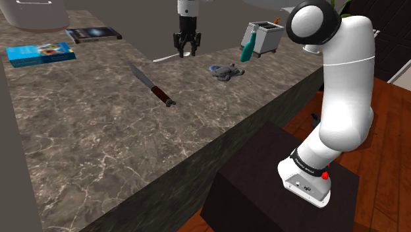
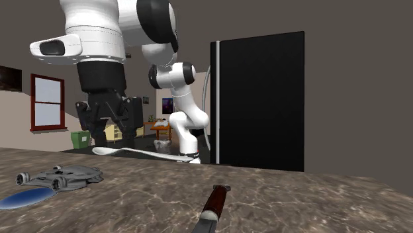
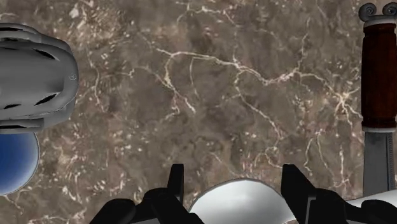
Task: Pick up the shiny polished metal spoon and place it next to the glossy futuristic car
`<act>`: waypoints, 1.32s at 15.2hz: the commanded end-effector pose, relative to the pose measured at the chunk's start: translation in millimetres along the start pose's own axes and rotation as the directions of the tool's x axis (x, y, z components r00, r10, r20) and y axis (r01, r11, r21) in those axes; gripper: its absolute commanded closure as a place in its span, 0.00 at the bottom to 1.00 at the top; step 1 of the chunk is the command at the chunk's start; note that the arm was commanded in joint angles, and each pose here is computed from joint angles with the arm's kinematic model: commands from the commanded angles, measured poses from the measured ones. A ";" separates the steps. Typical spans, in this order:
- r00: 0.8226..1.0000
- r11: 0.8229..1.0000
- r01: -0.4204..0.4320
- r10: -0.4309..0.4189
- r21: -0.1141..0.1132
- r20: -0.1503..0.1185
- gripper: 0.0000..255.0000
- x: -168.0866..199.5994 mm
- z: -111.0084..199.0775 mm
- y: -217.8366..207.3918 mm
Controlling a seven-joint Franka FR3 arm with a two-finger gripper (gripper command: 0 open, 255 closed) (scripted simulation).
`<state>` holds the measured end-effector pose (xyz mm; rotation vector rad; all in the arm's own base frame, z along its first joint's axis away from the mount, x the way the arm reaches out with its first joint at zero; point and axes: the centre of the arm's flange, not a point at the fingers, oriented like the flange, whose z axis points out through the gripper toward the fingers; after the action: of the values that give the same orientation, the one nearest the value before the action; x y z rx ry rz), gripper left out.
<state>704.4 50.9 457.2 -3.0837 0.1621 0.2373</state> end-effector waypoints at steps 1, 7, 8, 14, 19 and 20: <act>1.000 1.000 0.001 -0.001 0.000 0.001 1.00 13.9 -3.7 23.0; 1.000 1.000 0.001 -0.001 0.000 0.001 1.00 39.7 6.9 59.7; 1.000 1.000 0.001 -0.001 0.000 0.001 1.00 40.5 12.1 59.9; 1.000 1.000 0.001 -0.001 0.000 0.001 1.00 45.3 43.4 61.0; 1.000 1.000 0.001 -0.001 0.000 0.001 1.00 49.5 69.4 62.0; 1.000 1.000 0.001 -0.001 0.000 0.001 1.00 50.3 74.6 62.2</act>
<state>736.0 -11.4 378.0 -3.0836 0.1613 0.2388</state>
